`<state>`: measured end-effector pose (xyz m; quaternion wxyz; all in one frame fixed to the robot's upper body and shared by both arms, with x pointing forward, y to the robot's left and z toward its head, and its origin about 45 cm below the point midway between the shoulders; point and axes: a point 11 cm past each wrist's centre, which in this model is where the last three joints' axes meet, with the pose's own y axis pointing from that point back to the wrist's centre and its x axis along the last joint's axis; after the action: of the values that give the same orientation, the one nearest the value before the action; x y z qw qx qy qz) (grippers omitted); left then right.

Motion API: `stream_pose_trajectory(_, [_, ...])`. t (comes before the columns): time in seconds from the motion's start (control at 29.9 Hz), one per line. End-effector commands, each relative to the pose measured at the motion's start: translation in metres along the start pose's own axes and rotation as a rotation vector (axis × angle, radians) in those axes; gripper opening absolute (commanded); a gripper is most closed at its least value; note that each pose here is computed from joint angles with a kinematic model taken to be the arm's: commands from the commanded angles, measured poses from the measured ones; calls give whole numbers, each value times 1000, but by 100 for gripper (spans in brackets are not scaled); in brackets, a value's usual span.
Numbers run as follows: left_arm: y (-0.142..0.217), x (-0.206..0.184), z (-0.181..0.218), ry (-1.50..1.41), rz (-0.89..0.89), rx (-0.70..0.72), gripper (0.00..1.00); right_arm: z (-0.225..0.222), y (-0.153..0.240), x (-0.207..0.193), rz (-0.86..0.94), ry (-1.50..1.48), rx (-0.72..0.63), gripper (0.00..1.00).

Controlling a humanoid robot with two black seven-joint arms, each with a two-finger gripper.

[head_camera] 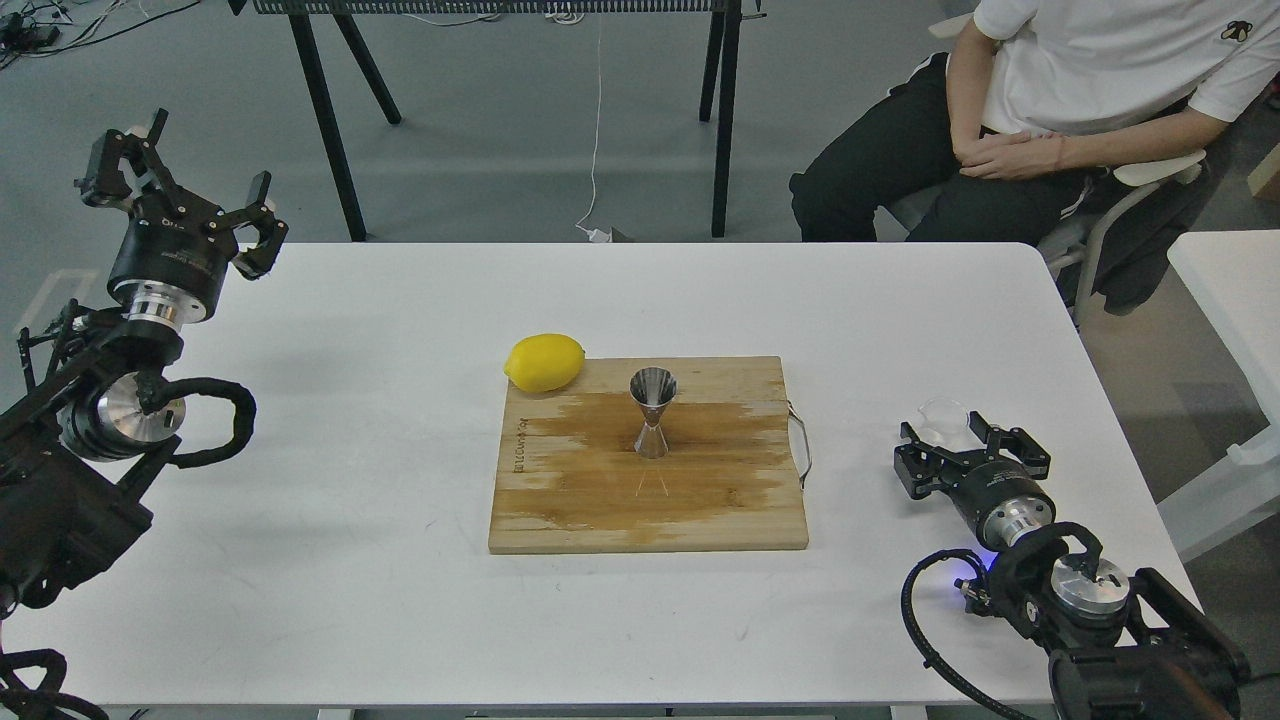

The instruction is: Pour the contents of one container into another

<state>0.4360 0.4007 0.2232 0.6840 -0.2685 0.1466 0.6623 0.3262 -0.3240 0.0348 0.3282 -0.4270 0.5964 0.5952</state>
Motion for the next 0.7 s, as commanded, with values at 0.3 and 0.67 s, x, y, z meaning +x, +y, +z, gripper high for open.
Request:
stream_pose_trajectory(0.3, [-1,0,3,-4,0,-4,100,-2,6,-54,-266,75,-35,99])
stream_pose_trajectory(0.67, [-2,1,10,-12,-7,-11,100,-60,-14,-175,-473,345,87,100])
